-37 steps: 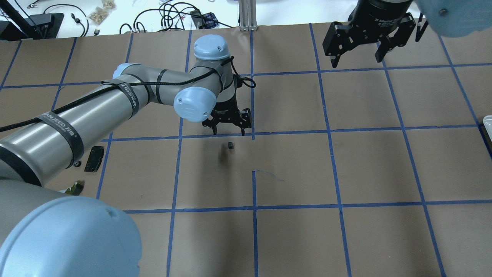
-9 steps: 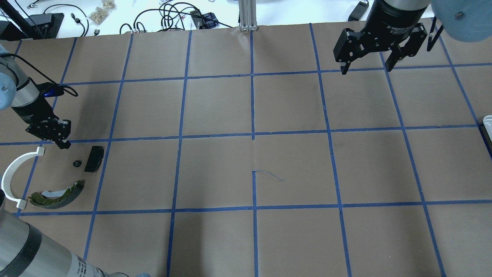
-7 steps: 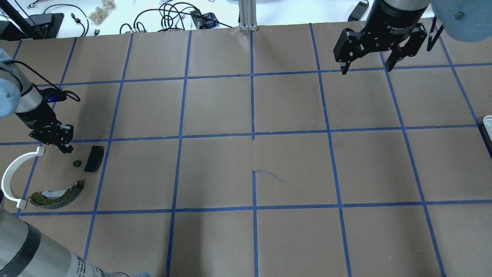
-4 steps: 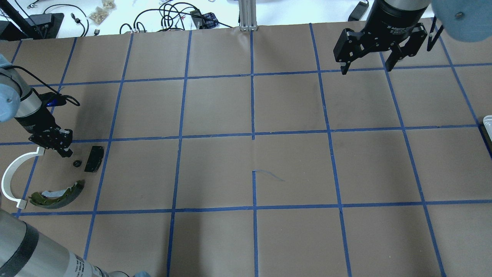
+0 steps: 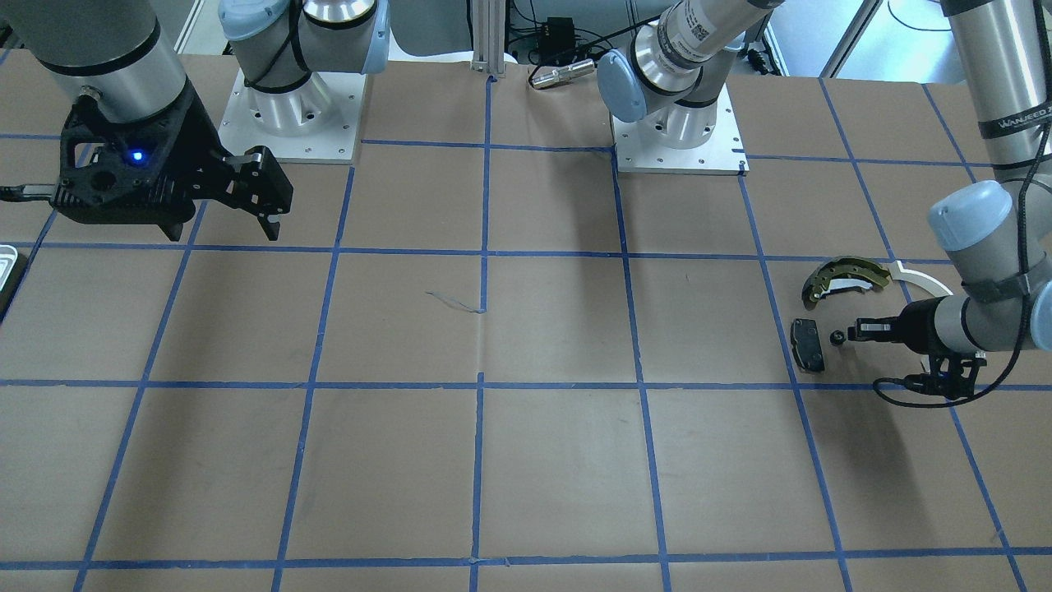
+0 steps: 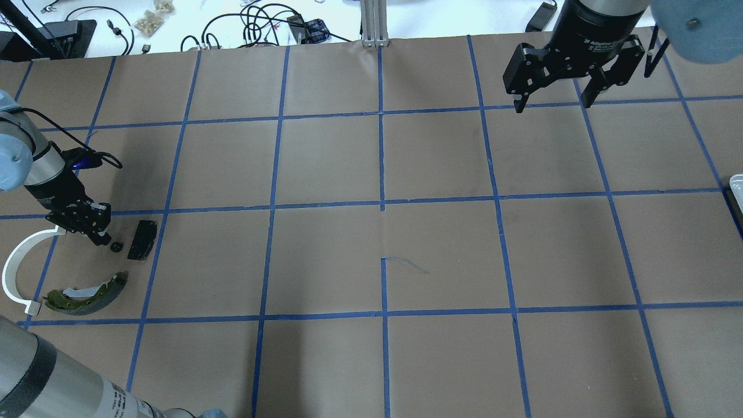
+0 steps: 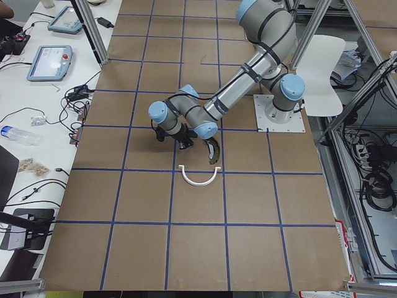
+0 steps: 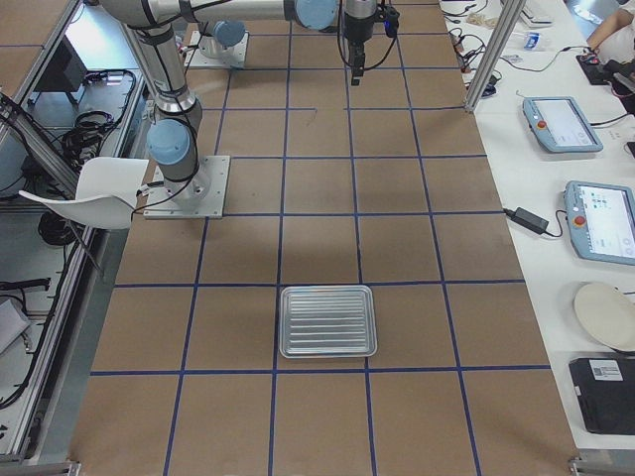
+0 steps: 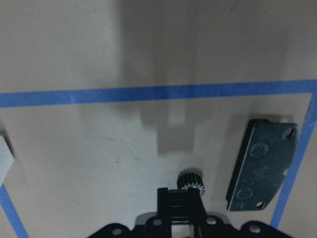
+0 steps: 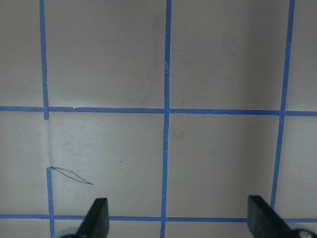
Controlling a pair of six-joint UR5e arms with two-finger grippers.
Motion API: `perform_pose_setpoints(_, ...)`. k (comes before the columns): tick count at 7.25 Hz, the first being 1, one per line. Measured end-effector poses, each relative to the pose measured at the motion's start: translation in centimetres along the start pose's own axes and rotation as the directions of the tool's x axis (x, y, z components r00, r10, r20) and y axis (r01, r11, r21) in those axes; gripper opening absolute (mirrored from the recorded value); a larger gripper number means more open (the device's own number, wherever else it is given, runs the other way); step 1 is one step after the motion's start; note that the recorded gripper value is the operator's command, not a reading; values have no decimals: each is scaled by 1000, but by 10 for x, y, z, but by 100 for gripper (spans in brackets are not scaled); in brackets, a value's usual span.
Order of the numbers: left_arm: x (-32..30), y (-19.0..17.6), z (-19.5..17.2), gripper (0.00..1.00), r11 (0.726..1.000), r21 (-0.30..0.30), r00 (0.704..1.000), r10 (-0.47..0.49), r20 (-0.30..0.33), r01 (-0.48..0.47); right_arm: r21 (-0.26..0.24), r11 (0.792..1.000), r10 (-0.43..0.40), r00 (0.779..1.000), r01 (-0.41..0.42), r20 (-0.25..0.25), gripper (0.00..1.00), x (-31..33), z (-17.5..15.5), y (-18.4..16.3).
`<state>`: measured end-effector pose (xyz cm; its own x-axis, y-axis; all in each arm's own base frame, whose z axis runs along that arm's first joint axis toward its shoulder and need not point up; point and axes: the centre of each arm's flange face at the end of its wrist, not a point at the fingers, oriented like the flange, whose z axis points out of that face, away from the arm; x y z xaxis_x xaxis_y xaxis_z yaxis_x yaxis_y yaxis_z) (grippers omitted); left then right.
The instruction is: Place bearing gear from tray to pile
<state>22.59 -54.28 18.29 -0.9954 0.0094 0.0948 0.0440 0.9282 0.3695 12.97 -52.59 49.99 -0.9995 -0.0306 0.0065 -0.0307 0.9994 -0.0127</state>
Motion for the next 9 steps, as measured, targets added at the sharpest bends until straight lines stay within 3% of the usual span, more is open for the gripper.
perform_pose_setpoints(2,-1,1,1,0,1000,-7,1000,2,8,-2,0,1000,-1,1000,1,0,100,0,0,0)
perform_pose_setpoints(3,-3,2,2,5,1000,-17,1000,3,29,-3,0,1000,-1,1000,1,0,100,0,0,0)
perform_pose_setpoints(5,-5,2,3,19,1000,-24,999,8,54,-7,0,1000,0,1000,0,0,100,1,0,0)
perform_pose_setpoints(6,-5,1,4,35,1000,-25,998,9,55,-8,0,1000,0,1000,0,0,100,1,0,0)
perform_pose_setpoints(9,-5,0,5,59,1000,-23,999,10,50,-9,0,1000,0,1000,0,1,100,1,0,0)
